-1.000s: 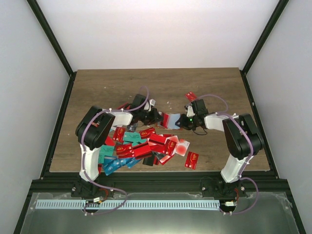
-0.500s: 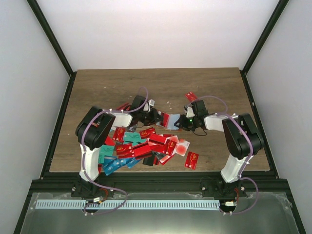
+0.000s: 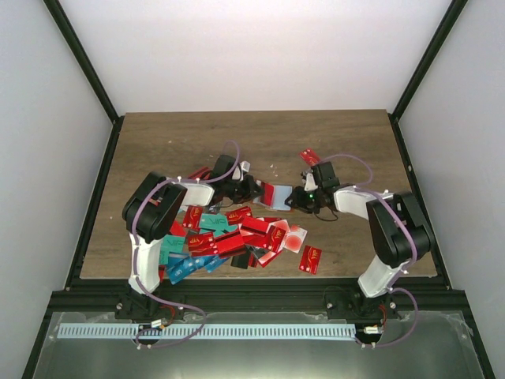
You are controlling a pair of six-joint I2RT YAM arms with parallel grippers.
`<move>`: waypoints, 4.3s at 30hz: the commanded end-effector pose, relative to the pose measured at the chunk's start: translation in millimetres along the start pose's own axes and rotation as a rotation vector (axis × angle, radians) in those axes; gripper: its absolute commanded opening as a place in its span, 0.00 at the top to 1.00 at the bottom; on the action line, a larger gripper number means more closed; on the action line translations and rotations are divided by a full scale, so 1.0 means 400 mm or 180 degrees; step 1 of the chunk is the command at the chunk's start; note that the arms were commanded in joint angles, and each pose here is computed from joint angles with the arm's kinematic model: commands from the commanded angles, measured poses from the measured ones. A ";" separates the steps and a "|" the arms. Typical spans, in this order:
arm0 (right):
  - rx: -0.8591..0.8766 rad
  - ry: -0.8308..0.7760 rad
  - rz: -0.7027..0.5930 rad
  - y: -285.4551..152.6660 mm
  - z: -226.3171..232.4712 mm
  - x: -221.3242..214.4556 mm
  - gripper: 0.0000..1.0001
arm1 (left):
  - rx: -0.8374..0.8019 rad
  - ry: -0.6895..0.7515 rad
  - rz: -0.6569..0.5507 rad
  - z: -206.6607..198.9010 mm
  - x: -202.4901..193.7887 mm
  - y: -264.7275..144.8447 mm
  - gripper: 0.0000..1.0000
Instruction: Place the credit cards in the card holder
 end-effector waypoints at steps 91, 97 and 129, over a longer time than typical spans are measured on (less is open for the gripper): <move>-0.0115 -0.0127 -0.0133 0.022 -0.008 0.041 0.83 | 0.0052 0.0079 0.0455 -0.003 -0.052 0.159 0.94; -0.0128 -0.0138 -0.0132 0.021 -0.009 0.041 0.83 | 0.0145 0.0124 0.0447 0.000 -0.055 0.159 0.91; -0.0187 -0.0154 -0.0178 0.008 -0.006 0.046 0.83 | 0.0804 0.0865 0.0101 -0.091 -0.026 0.058 0.46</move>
Point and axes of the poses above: each gripper's point midway between its finger pads, its own y axis out along the fingers, its own z axis along the line the jaws close on, x = y × z, the point moved 7 cm from there along -y, back along the fingers, and after that the axes turned 7 degrees about -y, right-handed, at the moved point
